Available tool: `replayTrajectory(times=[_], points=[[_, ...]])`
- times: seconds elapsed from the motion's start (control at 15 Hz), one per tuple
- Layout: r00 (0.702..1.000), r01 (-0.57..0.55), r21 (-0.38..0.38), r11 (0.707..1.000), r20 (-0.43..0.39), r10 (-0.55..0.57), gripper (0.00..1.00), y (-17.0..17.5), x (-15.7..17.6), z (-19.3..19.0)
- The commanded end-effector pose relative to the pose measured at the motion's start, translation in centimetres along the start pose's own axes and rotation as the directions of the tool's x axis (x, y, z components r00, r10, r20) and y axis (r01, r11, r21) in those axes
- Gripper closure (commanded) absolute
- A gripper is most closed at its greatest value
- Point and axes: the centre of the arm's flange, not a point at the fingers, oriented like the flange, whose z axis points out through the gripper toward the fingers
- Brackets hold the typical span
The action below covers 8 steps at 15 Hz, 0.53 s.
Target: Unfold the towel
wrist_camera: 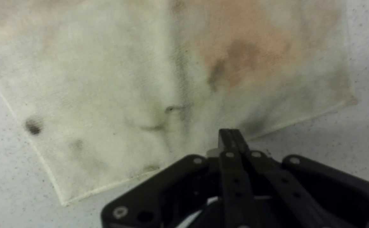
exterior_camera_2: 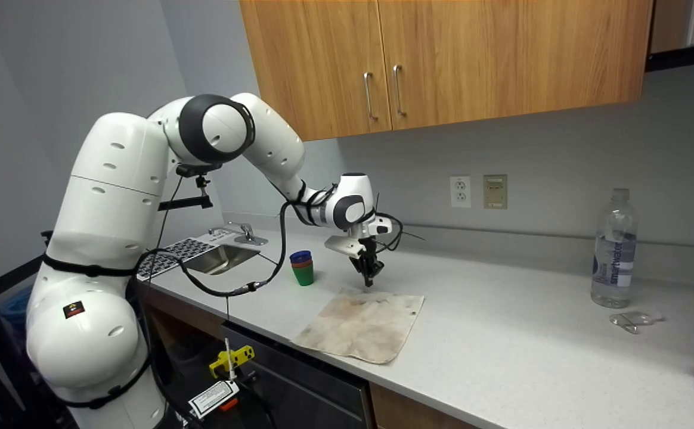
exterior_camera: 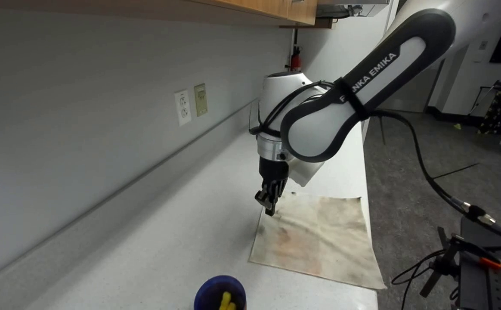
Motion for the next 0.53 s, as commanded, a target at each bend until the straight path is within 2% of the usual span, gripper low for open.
replayTrajectory(times=[0.0,0.47], points=[[0.999,0.021,-0.051,0.998,0.029,-0.02,1.0,-1.2,-4.1,-5.3],[0.998,0.047,-0.066,0.997,-0.032,-0.049,1.0,-1.4,-8.9,-11.0]])
